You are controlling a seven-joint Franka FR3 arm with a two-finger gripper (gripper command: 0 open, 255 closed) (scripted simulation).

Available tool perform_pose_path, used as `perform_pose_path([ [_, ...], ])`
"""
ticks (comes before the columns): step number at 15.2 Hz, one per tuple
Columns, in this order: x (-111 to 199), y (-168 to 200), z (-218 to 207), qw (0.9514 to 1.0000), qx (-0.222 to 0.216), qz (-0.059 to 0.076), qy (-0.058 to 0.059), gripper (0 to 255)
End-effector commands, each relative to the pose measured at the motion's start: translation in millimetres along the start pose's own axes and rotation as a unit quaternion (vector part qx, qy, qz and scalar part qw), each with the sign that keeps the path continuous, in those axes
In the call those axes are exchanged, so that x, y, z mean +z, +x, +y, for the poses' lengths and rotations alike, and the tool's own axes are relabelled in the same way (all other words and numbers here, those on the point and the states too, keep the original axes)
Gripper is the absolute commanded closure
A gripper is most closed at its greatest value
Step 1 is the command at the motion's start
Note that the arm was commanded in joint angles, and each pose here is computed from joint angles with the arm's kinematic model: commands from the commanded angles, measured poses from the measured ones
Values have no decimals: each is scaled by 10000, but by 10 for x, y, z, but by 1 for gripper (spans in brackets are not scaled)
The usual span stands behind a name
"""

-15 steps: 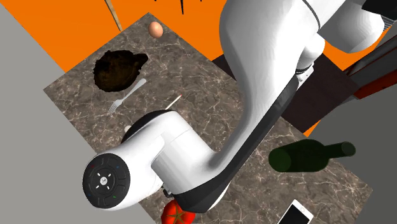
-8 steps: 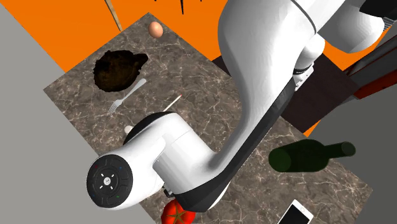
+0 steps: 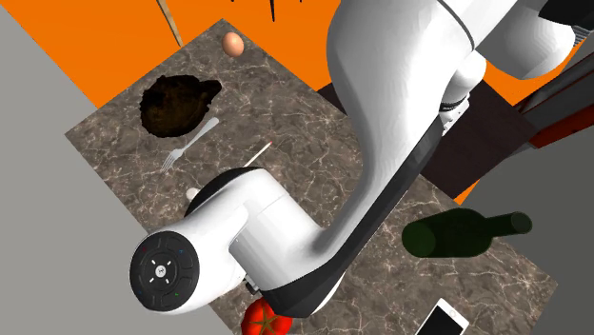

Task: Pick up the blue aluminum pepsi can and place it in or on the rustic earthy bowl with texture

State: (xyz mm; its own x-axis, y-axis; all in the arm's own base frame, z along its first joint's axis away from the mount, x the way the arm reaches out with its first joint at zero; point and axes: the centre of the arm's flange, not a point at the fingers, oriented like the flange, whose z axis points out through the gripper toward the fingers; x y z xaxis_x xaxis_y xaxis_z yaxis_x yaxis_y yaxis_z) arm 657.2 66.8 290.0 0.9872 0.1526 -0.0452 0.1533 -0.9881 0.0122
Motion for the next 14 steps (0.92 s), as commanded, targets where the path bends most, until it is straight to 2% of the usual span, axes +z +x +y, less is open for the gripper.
perform_pose_path([
  [1,8,-3,8,10000,5,-8,-3,255],
  [4,9,1,8,10000,5,-8,-3,255],
  [14,-519,-23,14,10000,5,-8,-3,255],
])
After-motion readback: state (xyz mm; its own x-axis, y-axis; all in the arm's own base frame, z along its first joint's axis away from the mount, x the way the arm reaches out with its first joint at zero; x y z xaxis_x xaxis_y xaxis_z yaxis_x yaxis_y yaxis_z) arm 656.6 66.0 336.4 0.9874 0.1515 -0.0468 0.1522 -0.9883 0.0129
